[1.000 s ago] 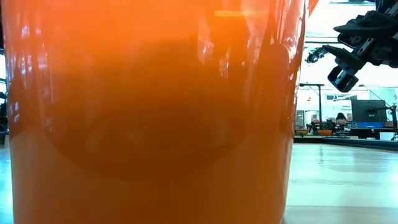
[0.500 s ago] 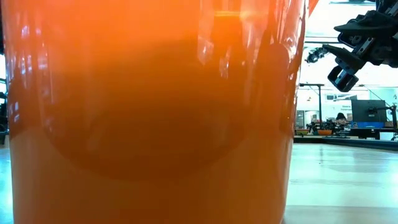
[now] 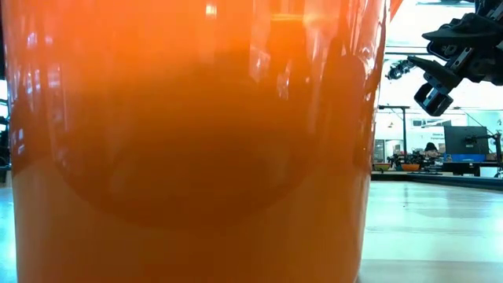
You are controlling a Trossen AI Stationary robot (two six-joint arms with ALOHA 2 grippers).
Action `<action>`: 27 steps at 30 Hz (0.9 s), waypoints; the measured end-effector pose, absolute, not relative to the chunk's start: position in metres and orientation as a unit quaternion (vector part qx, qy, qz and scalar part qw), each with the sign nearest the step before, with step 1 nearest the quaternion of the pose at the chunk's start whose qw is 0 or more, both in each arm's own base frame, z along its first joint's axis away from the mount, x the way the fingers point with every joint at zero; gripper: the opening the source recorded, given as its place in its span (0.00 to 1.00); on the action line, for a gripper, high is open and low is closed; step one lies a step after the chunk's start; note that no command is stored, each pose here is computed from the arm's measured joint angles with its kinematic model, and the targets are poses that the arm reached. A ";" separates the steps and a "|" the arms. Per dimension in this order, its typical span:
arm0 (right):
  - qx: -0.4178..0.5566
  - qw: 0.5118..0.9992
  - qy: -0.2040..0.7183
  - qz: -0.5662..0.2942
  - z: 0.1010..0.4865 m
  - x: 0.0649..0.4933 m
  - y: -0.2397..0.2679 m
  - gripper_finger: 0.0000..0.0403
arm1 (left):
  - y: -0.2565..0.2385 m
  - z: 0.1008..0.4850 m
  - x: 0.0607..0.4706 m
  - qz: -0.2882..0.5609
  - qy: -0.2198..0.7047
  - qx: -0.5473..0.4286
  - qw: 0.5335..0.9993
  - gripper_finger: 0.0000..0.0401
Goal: Organize candy in baskets
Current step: Return to Home Position
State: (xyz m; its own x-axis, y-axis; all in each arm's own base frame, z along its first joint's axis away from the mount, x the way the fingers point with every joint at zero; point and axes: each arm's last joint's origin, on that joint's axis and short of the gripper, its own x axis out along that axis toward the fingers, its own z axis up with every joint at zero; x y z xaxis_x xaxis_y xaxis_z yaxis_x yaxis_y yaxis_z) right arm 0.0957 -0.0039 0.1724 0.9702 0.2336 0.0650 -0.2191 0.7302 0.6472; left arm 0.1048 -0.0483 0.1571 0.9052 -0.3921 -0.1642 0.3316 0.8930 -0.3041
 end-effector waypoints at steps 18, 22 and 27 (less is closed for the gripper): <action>0.347 0.930 0.010 0.122 0.172 0.096 -0.004 0.34 | -0.032 0.170 0.092 -0.134 -0.011 -0.034 0.990 0.34; 0.347 0.930 0.010 0.122 0.172 0.096 -0.004 0.34 | -0.020 0.170 0.095 -0.083 -0.009 -0.064 0.994 0.34; 0.347 0.930 0.010 0.122 0.172 0.096 -0.004 0.34 | -0.002 0.169 0.097 0.006 -0.012 -0.073 0.997 0.34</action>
